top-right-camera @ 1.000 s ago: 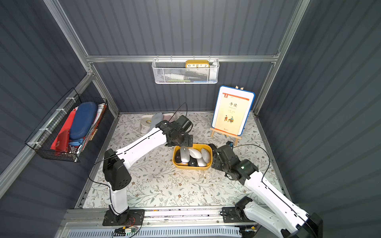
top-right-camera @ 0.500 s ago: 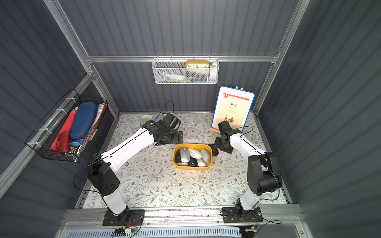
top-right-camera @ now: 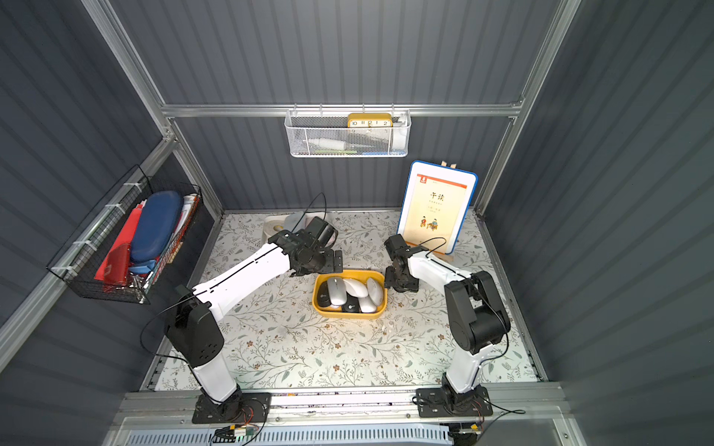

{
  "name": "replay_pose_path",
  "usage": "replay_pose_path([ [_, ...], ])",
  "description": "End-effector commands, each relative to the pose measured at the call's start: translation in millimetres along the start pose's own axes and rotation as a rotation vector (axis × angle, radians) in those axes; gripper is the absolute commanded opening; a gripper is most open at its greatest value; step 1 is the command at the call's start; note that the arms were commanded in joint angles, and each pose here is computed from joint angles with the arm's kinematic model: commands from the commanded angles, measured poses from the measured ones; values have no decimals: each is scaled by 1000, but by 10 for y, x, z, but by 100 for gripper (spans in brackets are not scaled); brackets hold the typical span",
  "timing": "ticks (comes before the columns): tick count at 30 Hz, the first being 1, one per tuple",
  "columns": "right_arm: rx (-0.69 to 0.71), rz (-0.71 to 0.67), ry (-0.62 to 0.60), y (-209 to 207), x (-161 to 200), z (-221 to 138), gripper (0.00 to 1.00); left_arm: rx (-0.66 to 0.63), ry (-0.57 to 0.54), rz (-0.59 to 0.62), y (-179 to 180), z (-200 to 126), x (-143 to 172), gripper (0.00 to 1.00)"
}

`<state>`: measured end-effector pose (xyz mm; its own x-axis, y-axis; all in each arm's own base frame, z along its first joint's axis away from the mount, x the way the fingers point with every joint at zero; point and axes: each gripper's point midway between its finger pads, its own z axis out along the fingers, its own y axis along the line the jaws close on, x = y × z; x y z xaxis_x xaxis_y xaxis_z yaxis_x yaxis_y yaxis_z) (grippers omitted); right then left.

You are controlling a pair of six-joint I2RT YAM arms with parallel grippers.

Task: Put the mouse in the storage box
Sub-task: Move the storage box to the center of the board.

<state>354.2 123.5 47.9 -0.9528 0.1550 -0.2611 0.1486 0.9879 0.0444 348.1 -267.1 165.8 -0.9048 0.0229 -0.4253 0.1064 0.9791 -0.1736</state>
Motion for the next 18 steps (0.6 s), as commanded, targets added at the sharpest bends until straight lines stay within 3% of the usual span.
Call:
replay_pose_path([
  [1,43,-6,-7,-6,-33,18,69,22,-20,7,29,-130,-14,99],
  [8,134,-116,-34,-239,-131,-174,77,27,-27,3,67,-181,22,99],
  [11,60,-262,-44,-111,-153,-254,84,31,-33,6,61,-186,12,99],
  [14,-68,-325,43,19,-106,-263,88,58,-34,15,14,-180,0,99],
  [18,-113,-410,127,99,-102,-262,89,74,-27,42,-27,-179,-4,99],
])
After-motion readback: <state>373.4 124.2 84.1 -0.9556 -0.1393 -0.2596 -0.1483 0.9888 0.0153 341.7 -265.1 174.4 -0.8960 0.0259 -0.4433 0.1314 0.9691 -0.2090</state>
